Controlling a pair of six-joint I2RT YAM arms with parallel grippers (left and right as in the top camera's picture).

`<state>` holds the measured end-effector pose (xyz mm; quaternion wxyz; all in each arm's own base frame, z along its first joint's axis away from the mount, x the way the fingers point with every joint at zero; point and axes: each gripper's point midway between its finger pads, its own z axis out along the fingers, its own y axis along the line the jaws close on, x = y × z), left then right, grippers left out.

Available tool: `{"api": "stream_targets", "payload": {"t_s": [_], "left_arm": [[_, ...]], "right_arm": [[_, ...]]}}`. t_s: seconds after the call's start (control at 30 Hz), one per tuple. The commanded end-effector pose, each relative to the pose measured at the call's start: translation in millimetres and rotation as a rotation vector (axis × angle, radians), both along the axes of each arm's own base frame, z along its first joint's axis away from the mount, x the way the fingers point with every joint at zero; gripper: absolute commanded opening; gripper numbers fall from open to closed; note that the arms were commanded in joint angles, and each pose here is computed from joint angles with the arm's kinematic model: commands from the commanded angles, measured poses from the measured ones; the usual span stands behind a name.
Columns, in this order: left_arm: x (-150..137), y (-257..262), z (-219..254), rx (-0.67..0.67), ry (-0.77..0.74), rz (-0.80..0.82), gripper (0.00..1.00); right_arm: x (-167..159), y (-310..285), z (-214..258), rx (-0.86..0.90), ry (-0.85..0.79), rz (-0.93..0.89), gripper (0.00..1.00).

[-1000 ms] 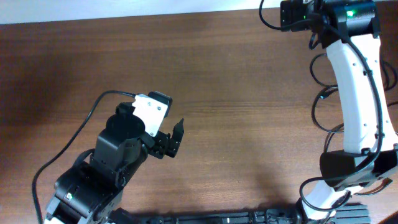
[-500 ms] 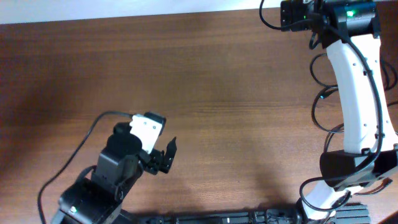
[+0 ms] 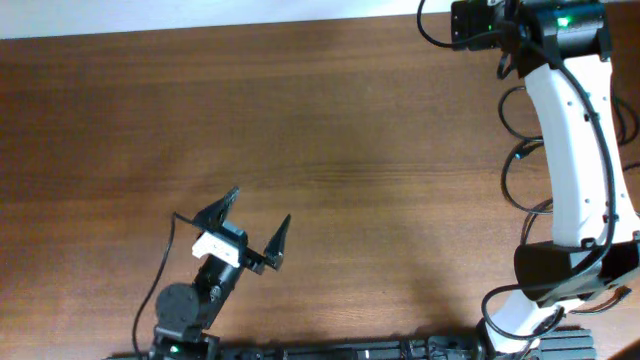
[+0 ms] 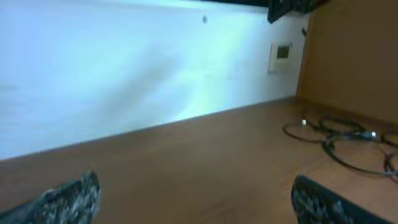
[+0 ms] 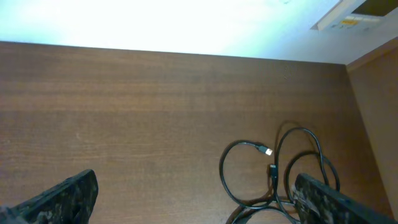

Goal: Untangle cables

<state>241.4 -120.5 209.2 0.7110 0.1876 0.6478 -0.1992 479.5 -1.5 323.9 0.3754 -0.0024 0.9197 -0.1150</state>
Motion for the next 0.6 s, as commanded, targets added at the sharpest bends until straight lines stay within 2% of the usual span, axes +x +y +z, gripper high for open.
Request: {"api": "stream_targets", "payload": {"t_s": [0.0, 0.4, 0.57], "left_arm": [[2.0, 8.5, -3.3, 0.0, -0.024, 0.046, 0.99], [4.5, 53.3, -1.7, -0.005, -0.029, 0.224, 0.99], [0.9, 66.6, -15.0, 0.007, 0.019, 0.275, 0.99]], "right_arm": [[0.5, 1.3, 3.0, -0.01, -0.008, -0.006, 0.99], [0.5, 1.3, 3.0, -0.01, -0.008, -0.006, 0.99], [0.5, 1.3, 3.0, -0.01, -0.008, -0.006, 0.99]]}}
